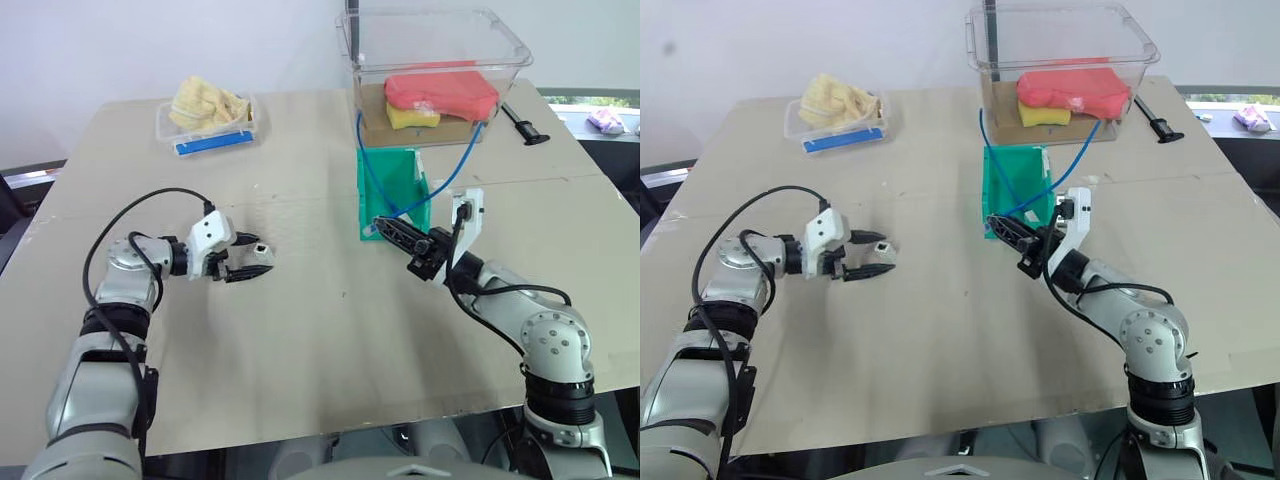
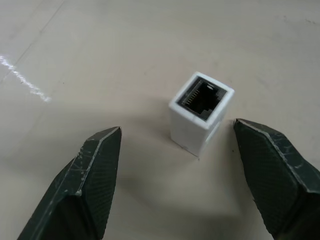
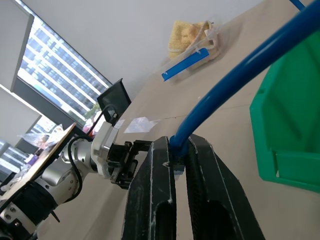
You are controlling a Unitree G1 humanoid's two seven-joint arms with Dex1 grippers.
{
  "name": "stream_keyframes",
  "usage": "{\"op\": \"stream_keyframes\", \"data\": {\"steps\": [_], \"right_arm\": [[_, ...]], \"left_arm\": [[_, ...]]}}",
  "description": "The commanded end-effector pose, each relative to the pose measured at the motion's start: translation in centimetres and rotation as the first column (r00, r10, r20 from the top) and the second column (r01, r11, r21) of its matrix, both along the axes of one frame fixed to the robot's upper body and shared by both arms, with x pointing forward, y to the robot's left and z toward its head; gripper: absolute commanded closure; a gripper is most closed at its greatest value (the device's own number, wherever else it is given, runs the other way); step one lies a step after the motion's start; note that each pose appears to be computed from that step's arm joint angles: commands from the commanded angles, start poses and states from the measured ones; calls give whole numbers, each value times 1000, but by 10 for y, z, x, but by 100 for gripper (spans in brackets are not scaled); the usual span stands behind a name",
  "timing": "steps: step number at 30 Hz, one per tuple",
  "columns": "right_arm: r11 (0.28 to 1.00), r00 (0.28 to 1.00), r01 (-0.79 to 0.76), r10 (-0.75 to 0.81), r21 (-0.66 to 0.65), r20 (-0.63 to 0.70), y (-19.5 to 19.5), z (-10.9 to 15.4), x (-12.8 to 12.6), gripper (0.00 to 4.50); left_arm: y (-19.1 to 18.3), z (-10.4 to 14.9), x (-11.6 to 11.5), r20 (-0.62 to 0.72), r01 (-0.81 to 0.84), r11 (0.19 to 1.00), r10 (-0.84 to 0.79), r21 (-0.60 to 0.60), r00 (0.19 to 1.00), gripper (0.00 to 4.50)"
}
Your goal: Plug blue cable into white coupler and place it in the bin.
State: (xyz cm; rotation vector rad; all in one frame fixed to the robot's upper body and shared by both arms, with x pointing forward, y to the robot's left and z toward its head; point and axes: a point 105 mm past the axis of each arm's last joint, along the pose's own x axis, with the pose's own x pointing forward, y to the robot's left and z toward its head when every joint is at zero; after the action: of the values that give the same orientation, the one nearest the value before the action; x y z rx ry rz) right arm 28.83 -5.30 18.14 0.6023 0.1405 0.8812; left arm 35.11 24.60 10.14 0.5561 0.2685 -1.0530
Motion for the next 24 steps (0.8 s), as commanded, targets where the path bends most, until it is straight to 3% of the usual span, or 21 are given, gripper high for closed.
{"op": "stream_keyframes", "data": {"steps": [1,5,6,10,17,24], "right_arm": [[1000,998,2,-4,24,64,-1,15,-6,450],[1000,998,8,-9,21,64,-2,15,-7,450],[1000,998,10,-11,19,65,-2,15,-7,450],[1000,997,15,-14,-2,81,-4,14,-7,450],[979,977,19,25,-203,211,-12,11,-6,450],[897,938,-45,189,-440,290,-14,5,-9,450]], "left_arm": [[-4,0,3,22,32,999,-33,33,999,210],[-8,0,2,20,64,998,-64,24,998,403],[-9,0,0,17,72,997,-73,22,997,414],[-17,1,-4,23,116,993,-116,-4,993,413],[-94,10,-30,31,317,941,-315,-117,949,413],[-161,5,-40,22,388,920,-387,-58,922,413]]}}
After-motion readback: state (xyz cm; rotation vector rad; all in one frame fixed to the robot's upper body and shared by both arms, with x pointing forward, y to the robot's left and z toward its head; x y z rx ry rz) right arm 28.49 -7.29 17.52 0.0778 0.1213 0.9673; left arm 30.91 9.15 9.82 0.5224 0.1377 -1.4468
